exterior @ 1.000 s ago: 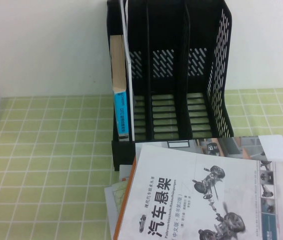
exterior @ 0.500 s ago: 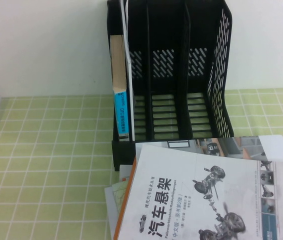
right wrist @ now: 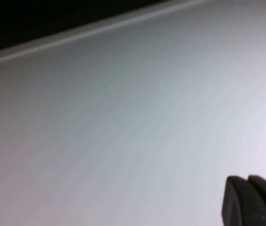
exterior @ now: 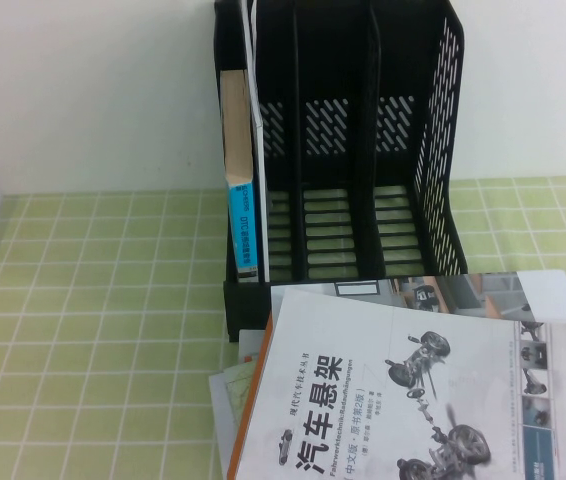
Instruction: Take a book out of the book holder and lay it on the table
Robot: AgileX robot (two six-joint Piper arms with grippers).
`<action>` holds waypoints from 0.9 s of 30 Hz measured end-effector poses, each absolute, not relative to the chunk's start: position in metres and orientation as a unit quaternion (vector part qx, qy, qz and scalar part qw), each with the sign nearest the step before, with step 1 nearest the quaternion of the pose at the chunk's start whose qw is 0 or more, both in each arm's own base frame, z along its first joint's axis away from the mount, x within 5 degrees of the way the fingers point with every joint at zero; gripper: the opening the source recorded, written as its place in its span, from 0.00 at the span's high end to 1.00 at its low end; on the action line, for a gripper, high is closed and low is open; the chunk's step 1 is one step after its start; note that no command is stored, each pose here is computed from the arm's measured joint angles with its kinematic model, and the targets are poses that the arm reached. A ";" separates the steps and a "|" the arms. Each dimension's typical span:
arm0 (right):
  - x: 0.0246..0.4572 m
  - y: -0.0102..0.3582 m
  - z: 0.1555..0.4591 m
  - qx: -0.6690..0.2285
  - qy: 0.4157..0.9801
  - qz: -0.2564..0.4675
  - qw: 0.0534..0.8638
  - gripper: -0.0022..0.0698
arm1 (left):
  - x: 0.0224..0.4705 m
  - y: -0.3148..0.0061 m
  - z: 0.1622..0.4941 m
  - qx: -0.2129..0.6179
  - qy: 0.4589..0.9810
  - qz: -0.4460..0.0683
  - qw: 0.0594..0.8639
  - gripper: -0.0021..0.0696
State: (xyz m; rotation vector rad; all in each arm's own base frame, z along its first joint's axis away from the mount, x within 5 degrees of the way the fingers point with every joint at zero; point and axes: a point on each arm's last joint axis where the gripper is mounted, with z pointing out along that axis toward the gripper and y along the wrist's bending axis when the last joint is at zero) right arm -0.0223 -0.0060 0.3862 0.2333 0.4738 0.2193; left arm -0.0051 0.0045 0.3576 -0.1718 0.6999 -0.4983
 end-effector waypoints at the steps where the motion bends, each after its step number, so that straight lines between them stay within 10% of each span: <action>1: -0.021 -0.004 0.401 0.111 0.258 0.117 0.953 0.97 | -0.008 0.004 0.372 -0.083 0.361 -0.242 0.897 0.97; 8: 0.043 -0.006 0.462 0.118 0.525 0.071 0.840 0.97 | 0.017 -0.004 0.436 -0.073 0.562 -0.199 0.800 0.97; 16: 0.120 0.000 0.435 0.041 0.733 0.036 0.678 0.97 | 0.076 -0.013 0.417 -0.021 0.739 -0.121 0.663 0.97; 27: 0.149 0.049 0.392 -0.118 0.823 0.187 0.523 0.97 | 0.124 -0.035 0.368 0.014 0.816 -0.202 0.542 0.97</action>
